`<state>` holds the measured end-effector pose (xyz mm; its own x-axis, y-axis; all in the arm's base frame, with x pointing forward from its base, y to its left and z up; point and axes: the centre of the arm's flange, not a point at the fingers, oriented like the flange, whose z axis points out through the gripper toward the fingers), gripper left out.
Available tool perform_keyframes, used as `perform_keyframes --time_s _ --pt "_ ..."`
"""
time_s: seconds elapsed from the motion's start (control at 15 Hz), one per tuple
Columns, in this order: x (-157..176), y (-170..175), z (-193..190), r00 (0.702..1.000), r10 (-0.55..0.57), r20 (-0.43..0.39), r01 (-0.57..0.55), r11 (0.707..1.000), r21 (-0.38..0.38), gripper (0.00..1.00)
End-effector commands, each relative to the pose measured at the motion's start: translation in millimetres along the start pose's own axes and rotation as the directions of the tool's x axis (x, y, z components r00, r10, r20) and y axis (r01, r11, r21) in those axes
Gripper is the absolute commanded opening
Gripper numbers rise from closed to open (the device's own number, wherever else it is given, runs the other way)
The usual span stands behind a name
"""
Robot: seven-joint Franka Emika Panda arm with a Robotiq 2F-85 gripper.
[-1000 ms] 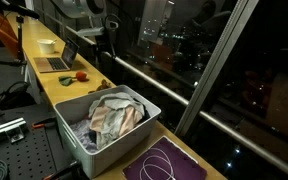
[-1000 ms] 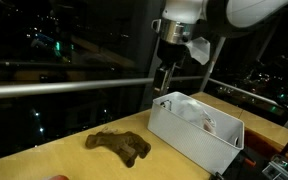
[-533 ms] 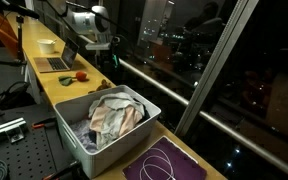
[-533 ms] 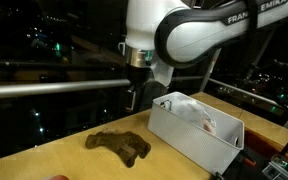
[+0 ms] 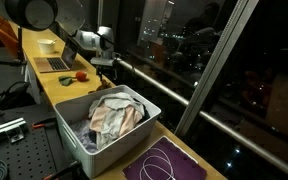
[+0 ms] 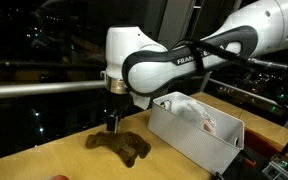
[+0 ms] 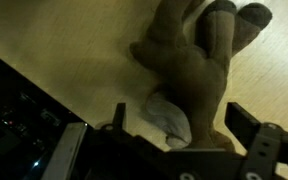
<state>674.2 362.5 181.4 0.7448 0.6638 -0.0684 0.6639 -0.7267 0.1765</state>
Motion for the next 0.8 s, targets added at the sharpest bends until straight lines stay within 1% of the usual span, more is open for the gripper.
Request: perform_keyframes --time_s 0.0,0.2,0.27,0.33,0.47,0.53,0.67,0.73 --pt "33.5 -4.0 30.5 0.999 -0.016 0.043 0.012 0.997 0.082 1.0" --pt "30.2 -12.0 58.1 0.997 -0.019 0.068 0.009 0.991 0.133 1.0" --pt "28.8 -13.5 64.3 0.997 -0.018 0.074 0.008 0.989 0.144 0.85" --pt "26.9 -15.2 68.8 0.997 -0.018 0.076 0.006 0.988 0.151 0.74" --pt "22.7 -18.5 70.4 0.997 -0.016 0.073 0.005 0.988 0.156 0.58" --pt "23.2 -20.0 67.9 0.997 -0.013 0.071 0.002 0.987 0.161 0.49" --pt "18.0 -21.8 55.0 0.997 -0.01 0.072 -0.001 0.988 0.152 0.36" --pt "15.0 -22.5 50.0 0.998 -0.009 0.068 -0.001 0.989 0.149 0.27"
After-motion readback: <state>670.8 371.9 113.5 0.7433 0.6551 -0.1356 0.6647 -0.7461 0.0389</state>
